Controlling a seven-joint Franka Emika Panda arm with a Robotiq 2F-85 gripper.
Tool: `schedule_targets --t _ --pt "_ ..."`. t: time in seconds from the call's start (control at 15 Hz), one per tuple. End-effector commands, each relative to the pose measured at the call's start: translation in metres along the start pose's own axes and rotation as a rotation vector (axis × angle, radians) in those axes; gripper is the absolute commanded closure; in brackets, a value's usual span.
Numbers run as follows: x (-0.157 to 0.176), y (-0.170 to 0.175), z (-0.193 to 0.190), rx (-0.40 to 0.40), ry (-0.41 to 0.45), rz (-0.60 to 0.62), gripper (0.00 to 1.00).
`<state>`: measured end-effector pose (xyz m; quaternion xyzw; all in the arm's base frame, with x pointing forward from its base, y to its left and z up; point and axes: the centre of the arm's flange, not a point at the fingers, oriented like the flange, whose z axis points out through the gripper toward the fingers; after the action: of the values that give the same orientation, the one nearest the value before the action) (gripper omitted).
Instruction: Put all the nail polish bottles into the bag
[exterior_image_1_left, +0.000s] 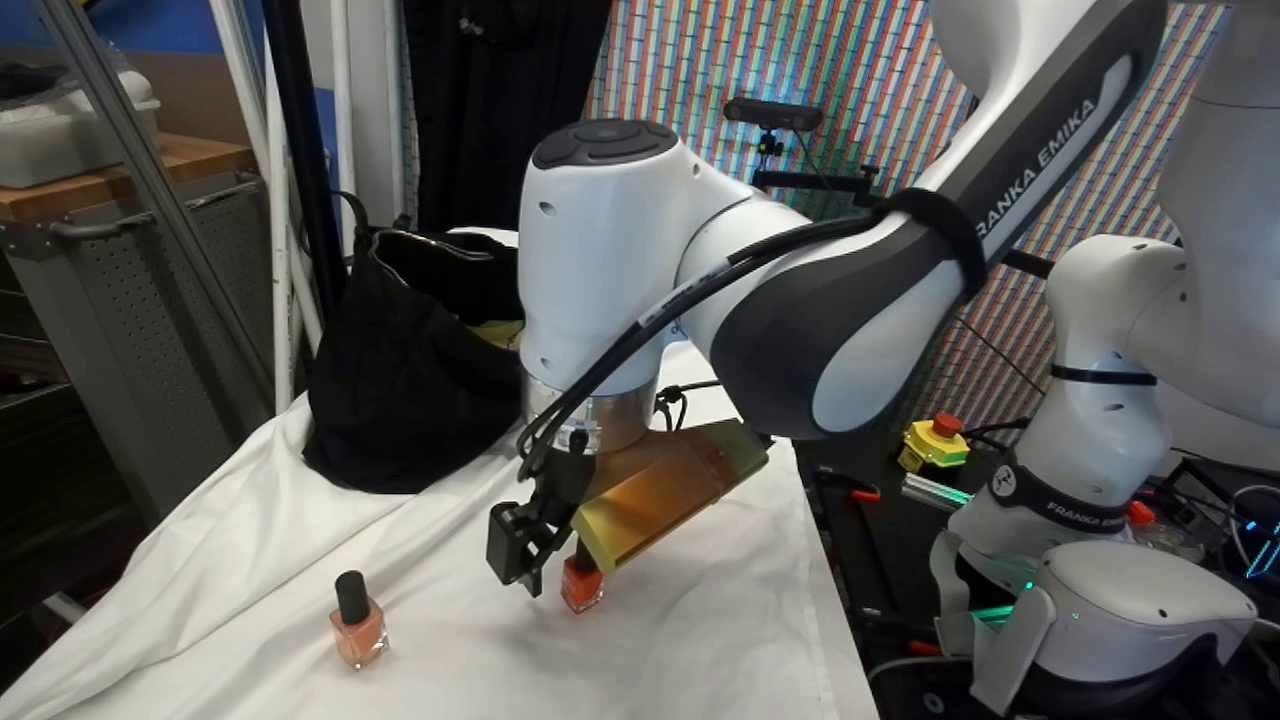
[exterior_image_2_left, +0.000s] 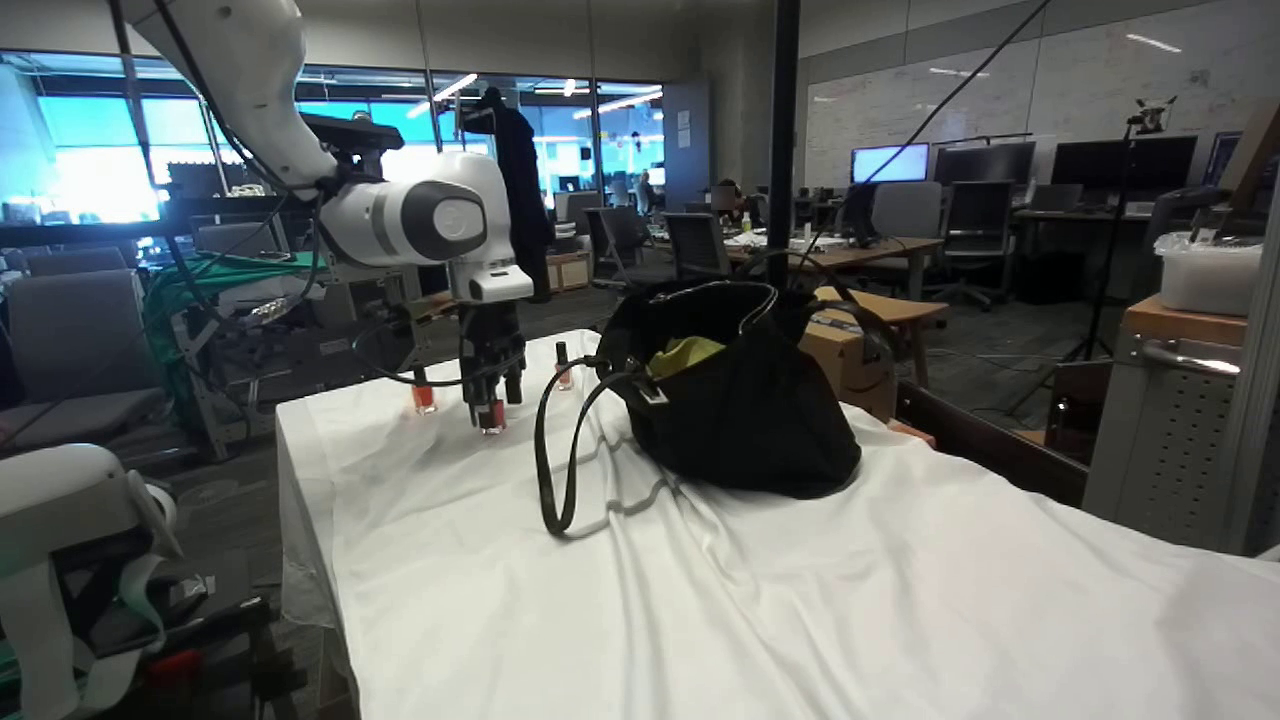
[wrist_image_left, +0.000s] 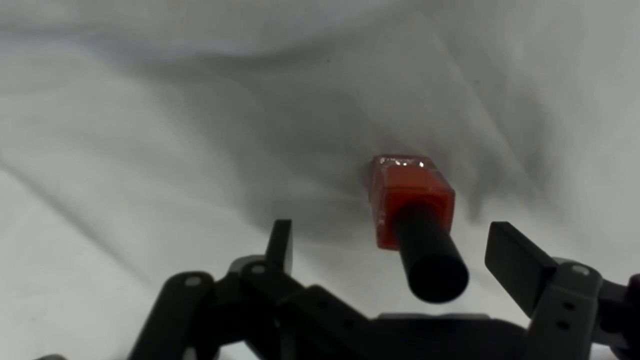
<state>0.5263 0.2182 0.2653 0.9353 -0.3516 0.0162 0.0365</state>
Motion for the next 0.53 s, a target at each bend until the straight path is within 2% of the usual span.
schedule_targets --t 0.0,0.47 --pt "-0.0013 0.0045 -0.0044 0.030 -0.007 0.001 0.00" --pt "-0.0039 0.0036 -0.0062 0.040 -0.012 0.000 0.00"
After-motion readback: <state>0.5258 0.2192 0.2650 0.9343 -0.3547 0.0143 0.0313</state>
